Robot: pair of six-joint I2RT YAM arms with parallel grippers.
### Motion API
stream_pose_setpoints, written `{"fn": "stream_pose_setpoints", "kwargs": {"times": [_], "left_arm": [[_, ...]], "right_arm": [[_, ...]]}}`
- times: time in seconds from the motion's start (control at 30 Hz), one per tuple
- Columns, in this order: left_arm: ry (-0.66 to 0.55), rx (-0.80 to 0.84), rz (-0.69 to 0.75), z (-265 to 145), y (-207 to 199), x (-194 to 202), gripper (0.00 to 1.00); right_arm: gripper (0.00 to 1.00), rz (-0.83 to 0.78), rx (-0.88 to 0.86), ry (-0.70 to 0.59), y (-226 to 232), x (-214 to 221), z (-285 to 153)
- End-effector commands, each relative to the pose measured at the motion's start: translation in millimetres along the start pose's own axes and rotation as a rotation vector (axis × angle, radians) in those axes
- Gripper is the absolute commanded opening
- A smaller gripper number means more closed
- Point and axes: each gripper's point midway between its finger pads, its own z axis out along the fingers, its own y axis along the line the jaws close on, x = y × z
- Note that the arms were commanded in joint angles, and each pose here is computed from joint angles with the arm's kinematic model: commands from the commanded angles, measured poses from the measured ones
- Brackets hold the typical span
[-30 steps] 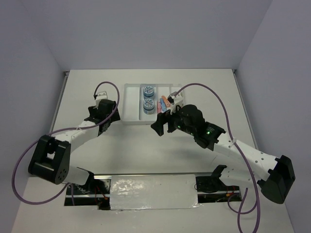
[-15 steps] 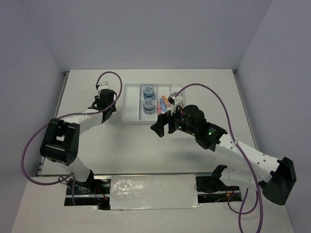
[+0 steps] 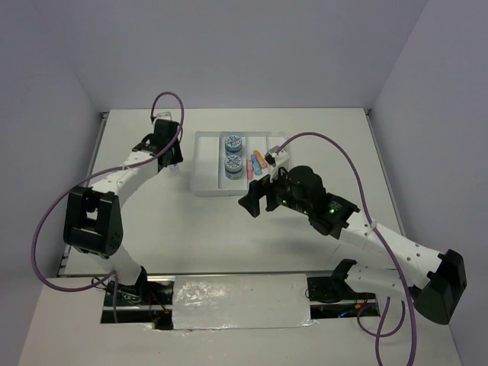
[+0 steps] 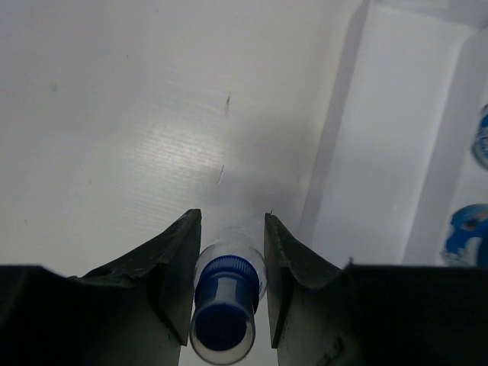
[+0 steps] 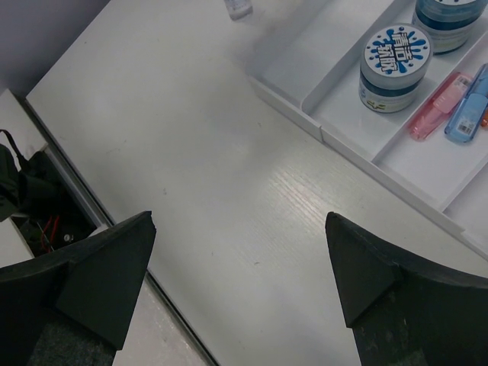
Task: Sort the stationery into containers
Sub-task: Pick up the stationery from the center of the board, then place the stationery in the storage box, then reset both arms
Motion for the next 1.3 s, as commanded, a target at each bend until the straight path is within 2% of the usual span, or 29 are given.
{"fn": "stream_pose_setpoints", "kwargs": {"times": [0.0,0.13,0.17,0.3,0.5,0.53,0.77,0.87,0.9,0.97,1.0,1.03,1.07,1.1,1.27], "left_arm": [[0.057,0.042,-0.014,-30,-12,-28,0.01],[0.109,0.124,-0.022,-41,-35,-49,0.04],[0.160,0.174,-0.011,-34,-47,-41,0.04],[0.230,0.237,0.021,-23,-73,-48,0.04],[0.322,0.275,0.056,11,-98,-30,0.09],[0.359,0.268,0.072,19,-101,-17,0.09],[0.383,0.277,0.104,43,-116,6,0.15],[0.391,0.278,0.115,46,-119,7,0.30],[0.396,0.275,0.117,47,-118,9,0.46],[0.393,0.278,0.121,47,-121,9,0.61],[0.388,0.266,0.119,47,-119,8,0.71],[0.382,0.264,0.116,44,-119,6,0.76],[0.376,0.265,0.113,43,-119,4,0.90],[0.360,0.269,0.109,39,-120,-1,0.99],[0.295,0.239,0.074,18,-111,-23,0.99]], "right_arm": [[1.00,-0.020,-0.002,-0.055,6,-23,-13],[1.00,-0.012,0.017,-0.038,4,-21,-16],[1.00,-0.013,0.030,-0.030,1,-19,-17],[1.00,-0.012,0.045,-0.031,-1,-19,-22],[1.00,-0.011,0.059,-0.023,-4,-17,-26],[1.00,-0.010,0.056,-0.017,-3,-16,-27],[1.00,-0.008,0.059,-0.013,-4,-12,-27],[1.00,-0.006,0.063,-0.005,-6,-10,-26],[1.00,-0.006,0.062,-0.003,-6,-9,-26],[1.00,-0.004,0.054,-0.003,-4,-9,-24],[1.00,-0.002,0.053,0.000,-4,-8,-24],[1.00,-0.001,0.051,0.004,-4,-7,-22],[1.00,0.002,0.048,0.005,-3,-7,-22],[1.00,0.002,0.044,0.004,-2,-7,-22],[1.00,0.001,0.049,-0.018,-2,-14,-28]]}}
